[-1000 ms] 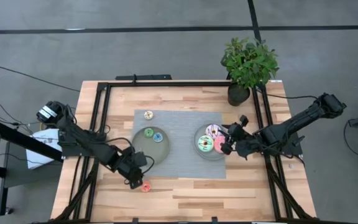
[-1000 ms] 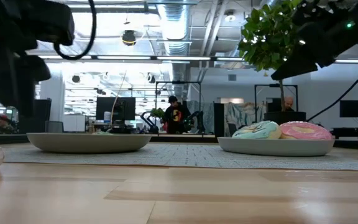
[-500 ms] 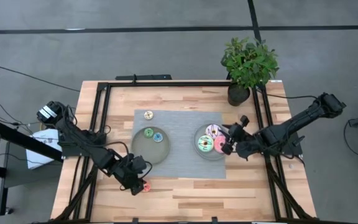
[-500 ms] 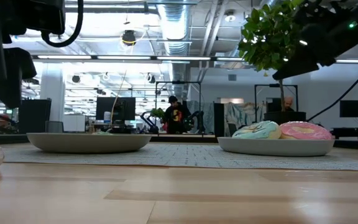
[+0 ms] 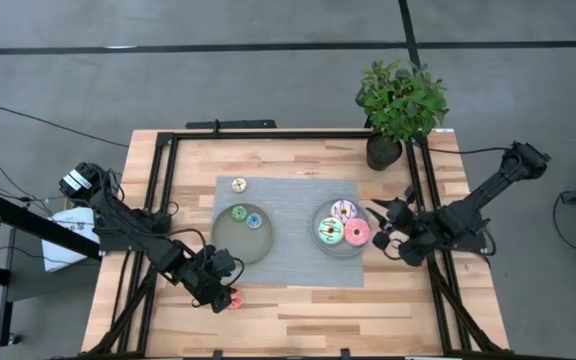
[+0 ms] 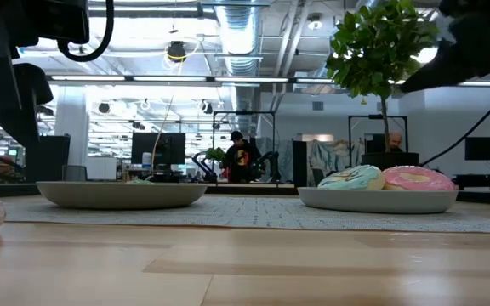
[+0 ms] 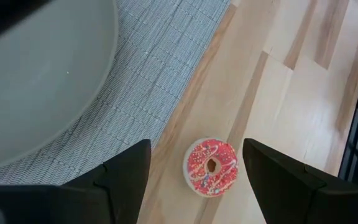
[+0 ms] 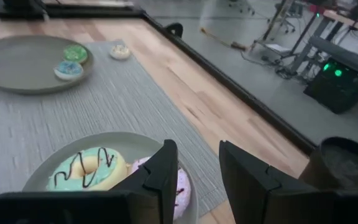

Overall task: Pick & Place donuts
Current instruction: Put the small pink donut into the green plate

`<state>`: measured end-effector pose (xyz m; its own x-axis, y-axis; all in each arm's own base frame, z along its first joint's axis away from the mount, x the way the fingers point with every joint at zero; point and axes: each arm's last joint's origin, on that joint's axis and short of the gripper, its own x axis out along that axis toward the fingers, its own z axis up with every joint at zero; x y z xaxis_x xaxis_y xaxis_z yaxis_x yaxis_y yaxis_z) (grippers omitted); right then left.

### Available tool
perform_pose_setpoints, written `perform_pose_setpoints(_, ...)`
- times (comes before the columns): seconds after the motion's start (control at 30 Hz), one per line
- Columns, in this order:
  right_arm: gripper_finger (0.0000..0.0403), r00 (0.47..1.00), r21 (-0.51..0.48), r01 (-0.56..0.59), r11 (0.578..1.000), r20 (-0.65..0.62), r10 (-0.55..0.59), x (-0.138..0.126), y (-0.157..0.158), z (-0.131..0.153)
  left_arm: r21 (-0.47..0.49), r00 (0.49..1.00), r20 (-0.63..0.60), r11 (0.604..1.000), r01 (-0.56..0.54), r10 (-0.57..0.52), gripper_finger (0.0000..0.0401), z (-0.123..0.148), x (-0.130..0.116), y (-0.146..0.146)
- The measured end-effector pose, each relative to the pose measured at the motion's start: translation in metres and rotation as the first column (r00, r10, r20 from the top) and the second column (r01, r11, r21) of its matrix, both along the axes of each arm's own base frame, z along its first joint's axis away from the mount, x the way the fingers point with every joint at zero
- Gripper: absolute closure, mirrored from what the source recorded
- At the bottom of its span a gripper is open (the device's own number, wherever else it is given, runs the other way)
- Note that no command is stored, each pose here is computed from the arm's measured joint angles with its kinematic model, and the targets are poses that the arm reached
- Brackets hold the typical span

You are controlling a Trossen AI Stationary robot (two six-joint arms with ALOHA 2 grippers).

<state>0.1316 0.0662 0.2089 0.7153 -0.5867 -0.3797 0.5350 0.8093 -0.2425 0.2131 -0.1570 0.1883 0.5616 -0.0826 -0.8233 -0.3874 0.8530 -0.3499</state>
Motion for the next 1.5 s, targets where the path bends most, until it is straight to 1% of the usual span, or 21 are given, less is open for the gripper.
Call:
perform_pose_setpoints(0.17,0.0301,0.999,0.006,-0.04,0.999,0.034,0.039,-0.013,-0.003,0.009,0.007,1.0,0.005,1.0,-0.004,0.004,0.0154,0.0,0.0,0.0)
perform_pose_setpoints(0.33,0.0319,0.997,-0.002,-0.048,0.999,0.052,0.048,-0.015,-0.008,0.016,0.025,1.0,0.011,1.0,0.014,-0.014,0.0154,0.0,0.0,0.0)
perform_pose_setpoints(0.57,0.0357,0.999,-0.043,0.027,0.999,0.018,-0.026,-0.011,-0.02,0.017,0.025,1.0,0.01,1.0,0.015,-0.015,0.0154,0.0,0.0,0.0)
perform_pose_setpoints(0.77,0.0398,0.995,-0.082,0.095,0.992,0.001,-0.095,-0.004,-0.031,0.019,0.034,1.0,0.011,0.999,0.025,-0.026,0.0153,0.0,0.0,0.0)
perform_pose_setpoints(0.9,0.0394,0.993,-0.114,0.115,0.987,0.0,-0.115,0.001,-0.036,0.022,0.034,1.0,0.011,0.999,0.026,-0.027,0.0153,0.0,0.0,0.0)
perform_pose_setpoints(1.0,0.0393,0.994,-0.129,0.107,0.986,0.014,-0.106,0.003,-0.038,0.028,0.035,1.0,0.011,0.999,0.026,-0.027,0.0153,0.0,0.0,0.0)
perform_pose_setpoints(1.1,0.04,0.997,-0.126,0.069,0.99,0.041,-0.064,0.002,-0.038,0.035,0.035,1.0,0.011,0.999,0.026,-0.027,0.0153,0.0,0.0,0.0)
perform_pose_setpoints(1.3,0.0399,0.992,-0.105,-0.078,0.991,0.089,0.088,-0.004,-0.038,0.05,0.052,0.999,0.017,0.998,0.038,-0.039,0.0153,0.0,0.0,0.001)
perform_pose_setpoints(1.4,0.0401,0.976,-0.094,-0.181,0.979,0.106,0.191,-0.007,-0.038,0.054,0.06,0.999,0.019,0.997,0.044,-0.045,0.0153,0.0,0.001,0.001)
perform_pose_setpoints(1.5,0.0402,0.939,-0.113,-0.294,0.949,0.151,0.309,-0.008,-0.036,0.047,0.061,0.999,0.019,0.997,0.045,-0.046,0.0153,0.0,0.0,0.001)
